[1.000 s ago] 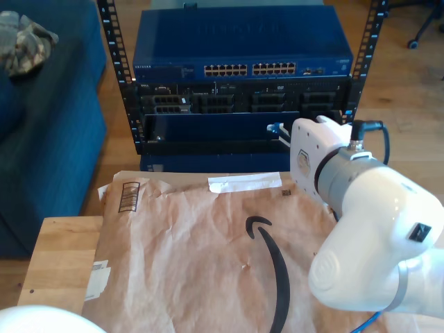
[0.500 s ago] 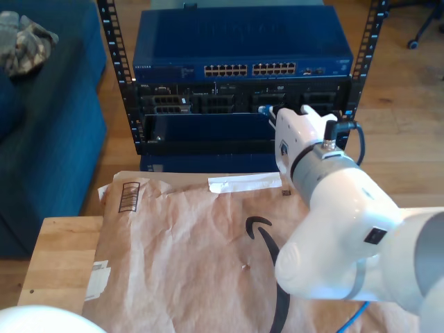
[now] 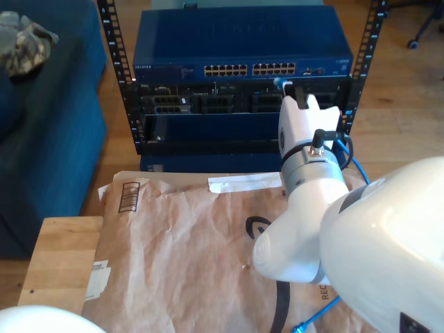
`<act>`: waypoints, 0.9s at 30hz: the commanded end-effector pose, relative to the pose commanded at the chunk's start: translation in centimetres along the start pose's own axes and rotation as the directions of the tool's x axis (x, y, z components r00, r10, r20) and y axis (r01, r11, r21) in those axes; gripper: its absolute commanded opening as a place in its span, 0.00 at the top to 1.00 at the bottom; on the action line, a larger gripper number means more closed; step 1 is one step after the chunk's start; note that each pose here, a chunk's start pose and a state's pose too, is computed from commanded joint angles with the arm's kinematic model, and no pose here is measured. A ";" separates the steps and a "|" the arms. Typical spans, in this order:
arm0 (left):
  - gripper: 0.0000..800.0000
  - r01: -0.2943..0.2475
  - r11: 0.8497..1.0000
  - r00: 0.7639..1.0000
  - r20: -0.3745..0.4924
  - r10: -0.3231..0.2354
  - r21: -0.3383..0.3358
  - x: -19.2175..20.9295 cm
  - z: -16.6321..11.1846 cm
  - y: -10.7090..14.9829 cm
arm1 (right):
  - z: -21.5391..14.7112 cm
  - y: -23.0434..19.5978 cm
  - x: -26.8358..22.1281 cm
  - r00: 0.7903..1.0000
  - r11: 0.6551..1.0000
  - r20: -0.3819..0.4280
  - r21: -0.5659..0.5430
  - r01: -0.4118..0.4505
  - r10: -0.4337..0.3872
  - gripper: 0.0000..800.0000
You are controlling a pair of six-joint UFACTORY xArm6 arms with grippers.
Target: Grab the cable and plug it in
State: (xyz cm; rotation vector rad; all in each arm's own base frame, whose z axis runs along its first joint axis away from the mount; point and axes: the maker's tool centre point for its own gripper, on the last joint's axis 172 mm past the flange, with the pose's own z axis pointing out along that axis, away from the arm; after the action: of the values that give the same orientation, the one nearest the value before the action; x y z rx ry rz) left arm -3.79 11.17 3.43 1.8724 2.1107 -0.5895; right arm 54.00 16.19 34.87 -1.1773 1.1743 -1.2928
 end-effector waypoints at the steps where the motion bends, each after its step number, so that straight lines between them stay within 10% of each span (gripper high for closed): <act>1: 0.00 0.000 1.000 1.000 0.000 0.000 0.000 0.0 0.0 0.0 | -0.1 -0.2 0.3 1.000 1.000 -0.015 0.014 0.000 0.001 1.00; 27: 0.00 0.001 1.000 1.000 0.002 -0.001 -0.001 0.0 0.0 0.0 | 5.6 6.0 1.0 0.968 0.997 -0.239 0.016 -0.074 0.076 1.00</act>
State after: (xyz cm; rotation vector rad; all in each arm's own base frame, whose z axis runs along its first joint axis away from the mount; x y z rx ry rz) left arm -3.81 11.13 3.41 1.8698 2.1109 -0.5904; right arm 59.89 14.71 29.29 -0.9812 1.3737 -1.4083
